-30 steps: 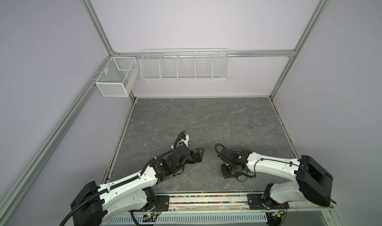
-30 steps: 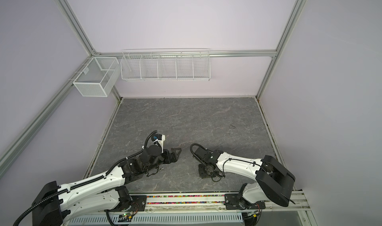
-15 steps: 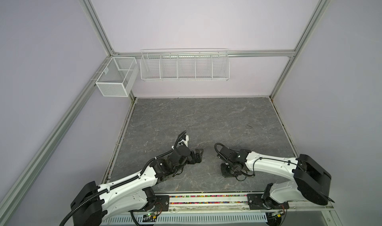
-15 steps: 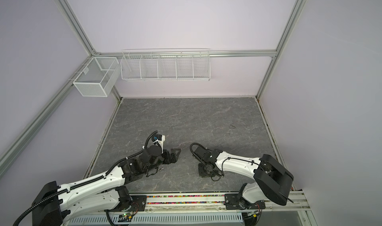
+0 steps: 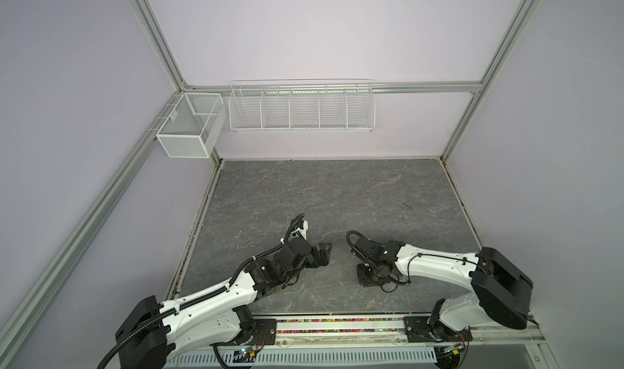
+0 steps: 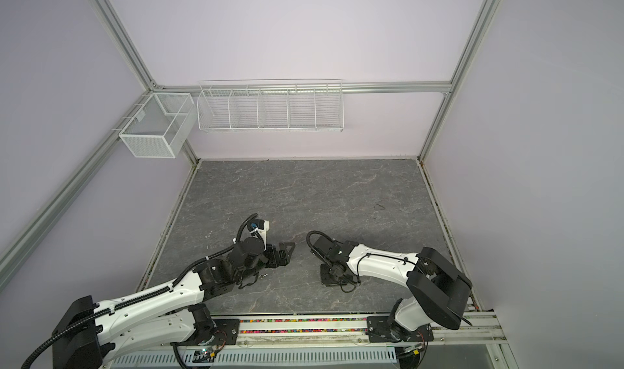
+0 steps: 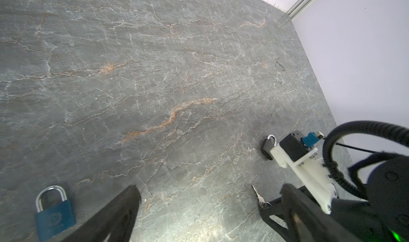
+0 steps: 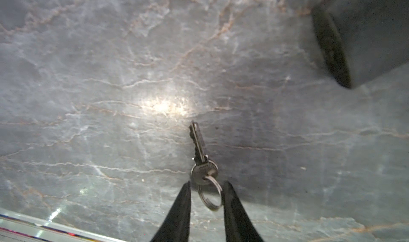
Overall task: Unlock with the key
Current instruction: 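Lift the silver key with the right gripper, key blade pointing up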
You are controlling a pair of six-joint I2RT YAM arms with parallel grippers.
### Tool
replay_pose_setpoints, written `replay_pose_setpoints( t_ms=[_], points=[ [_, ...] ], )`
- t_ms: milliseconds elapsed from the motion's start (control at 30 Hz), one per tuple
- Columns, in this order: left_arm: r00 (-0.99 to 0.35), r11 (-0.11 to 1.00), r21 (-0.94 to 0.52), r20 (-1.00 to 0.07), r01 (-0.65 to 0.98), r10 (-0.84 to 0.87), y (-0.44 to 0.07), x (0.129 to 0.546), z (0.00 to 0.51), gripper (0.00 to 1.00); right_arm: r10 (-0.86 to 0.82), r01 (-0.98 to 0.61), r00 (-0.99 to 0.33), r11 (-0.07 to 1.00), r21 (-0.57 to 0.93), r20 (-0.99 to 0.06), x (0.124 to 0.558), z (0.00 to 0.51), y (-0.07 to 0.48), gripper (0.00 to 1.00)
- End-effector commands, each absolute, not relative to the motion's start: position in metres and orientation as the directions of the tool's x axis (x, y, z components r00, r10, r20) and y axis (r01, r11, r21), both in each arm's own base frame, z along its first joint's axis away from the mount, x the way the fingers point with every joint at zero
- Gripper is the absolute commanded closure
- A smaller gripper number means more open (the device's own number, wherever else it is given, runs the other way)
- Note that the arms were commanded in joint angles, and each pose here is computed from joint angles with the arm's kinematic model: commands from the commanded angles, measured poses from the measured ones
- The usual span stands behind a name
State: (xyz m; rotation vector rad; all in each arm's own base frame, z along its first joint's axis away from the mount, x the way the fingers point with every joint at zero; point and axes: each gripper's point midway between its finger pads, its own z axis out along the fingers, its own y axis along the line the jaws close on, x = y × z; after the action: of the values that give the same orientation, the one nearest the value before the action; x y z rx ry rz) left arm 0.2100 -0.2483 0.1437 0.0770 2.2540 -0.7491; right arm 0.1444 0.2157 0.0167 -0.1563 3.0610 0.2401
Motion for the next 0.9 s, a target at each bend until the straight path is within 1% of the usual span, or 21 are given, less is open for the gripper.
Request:
replay_pose_setpoints(
  t_ms=[0, 367, 867],
  points=[
    [-0.691, 0.819, -0.504, -0.696, 0.274, -0.197, -0.248, 0.214, 0.157, 0.01, -0.074, -0.087, -0.992, 0.987, 0.135, -0.1, 0.152, 0.0, 0.217, 0.73],
    [-0.685, 0.817, -0.51, -0.697, 0.268, -0.21, -0.247, 0.215, 0.158, 0.01, -0.047, -0.068, -0.987, 0.988, 0.139, -0.152, 0.163, 0.008, 0.222, 0.78],
    [-0.691, 0.802, -0.54, -0.682, 0.257, -0.238, -0.251, 0.216, 0.158, 0.01, -0.061, -0.081, -0.982, 0.991, 0.104, -0.178, 0.168, 0.012, 0.22, 0.83]
  ],
)
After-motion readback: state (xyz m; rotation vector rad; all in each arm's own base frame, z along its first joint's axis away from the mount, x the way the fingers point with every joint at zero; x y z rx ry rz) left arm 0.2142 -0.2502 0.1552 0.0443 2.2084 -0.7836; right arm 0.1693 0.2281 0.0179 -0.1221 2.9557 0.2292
